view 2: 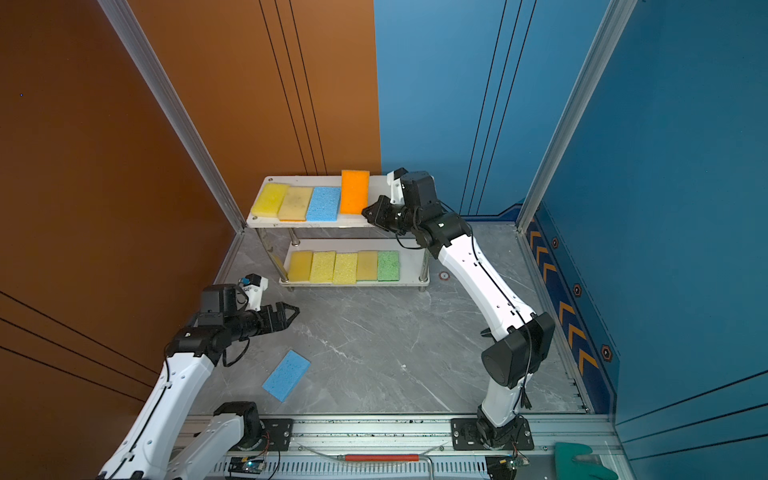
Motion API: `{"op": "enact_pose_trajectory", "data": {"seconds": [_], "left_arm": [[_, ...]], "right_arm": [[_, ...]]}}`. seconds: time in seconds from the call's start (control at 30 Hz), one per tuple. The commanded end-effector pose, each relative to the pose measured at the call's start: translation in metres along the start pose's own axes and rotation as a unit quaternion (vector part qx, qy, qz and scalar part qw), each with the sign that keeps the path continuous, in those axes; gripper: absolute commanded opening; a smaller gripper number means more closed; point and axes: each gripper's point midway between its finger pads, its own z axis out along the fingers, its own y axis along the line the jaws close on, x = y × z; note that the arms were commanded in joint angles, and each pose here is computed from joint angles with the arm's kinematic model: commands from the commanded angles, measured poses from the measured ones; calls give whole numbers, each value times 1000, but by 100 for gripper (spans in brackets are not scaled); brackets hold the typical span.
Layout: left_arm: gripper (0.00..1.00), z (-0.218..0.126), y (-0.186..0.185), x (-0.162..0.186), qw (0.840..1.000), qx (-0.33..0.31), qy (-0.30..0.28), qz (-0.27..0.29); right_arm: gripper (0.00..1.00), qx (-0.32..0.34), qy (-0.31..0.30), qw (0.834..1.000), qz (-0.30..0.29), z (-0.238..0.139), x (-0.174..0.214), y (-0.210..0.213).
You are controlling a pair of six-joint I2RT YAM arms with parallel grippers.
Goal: Place and organize the cleaning sponges onto the shelf
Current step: 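Carry the orange sponge to the top shelf with the right while the left withdraws, then lower the orange sponge beside the blue sponge and open the right gripper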
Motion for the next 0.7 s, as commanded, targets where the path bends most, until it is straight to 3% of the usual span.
{"op": "enact_pose_trajectory", "data": {"seconds": [0.0,0.4,0.67], "left_arm": [[90,3,5,2,1000,-7,1,4],[90,3,5,1,1000,-8,-1,4],[90,2,5,1,1000,-8,-1,4]], "right_arm": [[0,-6,6,1000,7,9,2,-5],[0,-13,10,1000,13,15,5,-5],[17,-20,8,1000,15,17,4,-2]]}}
